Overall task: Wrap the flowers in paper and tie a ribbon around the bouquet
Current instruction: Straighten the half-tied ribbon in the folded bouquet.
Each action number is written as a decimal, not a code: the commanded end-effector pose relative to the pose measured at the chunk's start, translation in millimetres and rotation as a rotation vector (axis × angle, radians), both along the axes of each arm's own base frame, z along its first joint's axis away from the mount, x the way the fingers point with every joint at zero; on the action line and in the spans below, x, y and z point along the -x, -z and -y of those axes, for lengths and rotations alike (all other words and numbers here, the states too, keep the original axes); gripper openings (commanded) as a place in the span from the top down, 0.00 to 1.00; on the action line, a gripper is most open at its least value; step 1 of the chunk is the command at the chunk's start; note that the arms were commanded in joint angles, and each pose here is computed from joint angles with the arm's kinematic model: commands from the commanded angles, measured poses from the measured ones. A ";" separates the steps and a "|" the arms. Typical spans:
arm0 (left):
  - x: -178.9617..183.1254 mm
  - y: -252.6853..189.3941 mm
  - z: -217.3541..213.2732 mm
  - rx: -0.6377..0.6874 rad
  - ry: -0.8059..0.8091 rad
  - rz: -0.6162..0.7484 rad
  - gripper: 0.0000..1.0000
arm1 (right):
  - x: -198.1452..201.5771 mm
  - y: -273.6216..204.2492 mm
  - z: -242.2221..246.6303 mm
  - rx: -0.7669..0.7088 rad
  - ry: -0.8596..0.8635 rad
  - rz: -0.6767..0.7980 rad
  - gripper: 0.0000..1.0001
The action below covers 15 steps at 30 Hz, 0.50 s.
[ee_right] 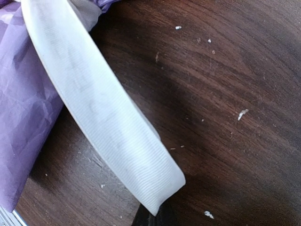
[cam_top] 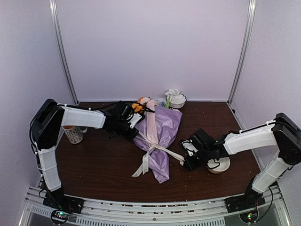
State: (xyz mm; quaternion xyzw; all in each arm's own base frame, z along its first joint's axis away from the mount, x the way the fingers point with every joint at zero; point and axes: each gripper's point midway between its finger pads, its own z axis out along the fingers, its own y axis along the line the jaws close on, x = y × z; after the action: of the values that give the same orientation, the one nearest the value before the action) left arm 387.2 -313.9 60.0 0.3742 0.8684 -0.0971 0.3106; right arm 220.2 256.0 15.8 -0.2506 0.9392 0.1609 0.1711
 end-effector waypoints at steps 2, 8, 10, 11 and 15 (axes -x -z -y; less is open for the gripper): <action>-8.2 12.9 -14.9 -0.034 -0.046 -0.002 1.00 | 58.6 44.4 39.1 0.139 0.000 -0.223 1.00; -7.3 11.4 -11.0 -0.017 -0.030 -0.007 1.00 | 63.0 45.5 38.7 0.138 -0.006 -0.230 1.00; -3.5 10.3 -6.9 0.003 -0.003 -0.017 1.00 | 59.3 40.9 34.8 0.130 -0.009 -0.219 1.00; -1.0 7.8 -3.5 0.023 0.017 -0.018 1.00 | 54.8 36.8 31.4 0.124 -0.009 -0.204 1.00; 12.7 -25.3 10.1 0.145 0.107 0.046 0.67 | 31.3 8.2 8.5 0.066 -0.027 -0.123 1.00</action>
State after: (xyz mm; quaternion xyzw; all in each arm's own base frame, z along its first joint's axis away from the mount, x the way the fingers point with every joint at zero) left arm 382.0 -315.0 55.4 0.3833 0.8626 -0.1168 0.3087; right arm 210.8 262.8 18.7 -0.2467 0.9375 0.1823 0.1641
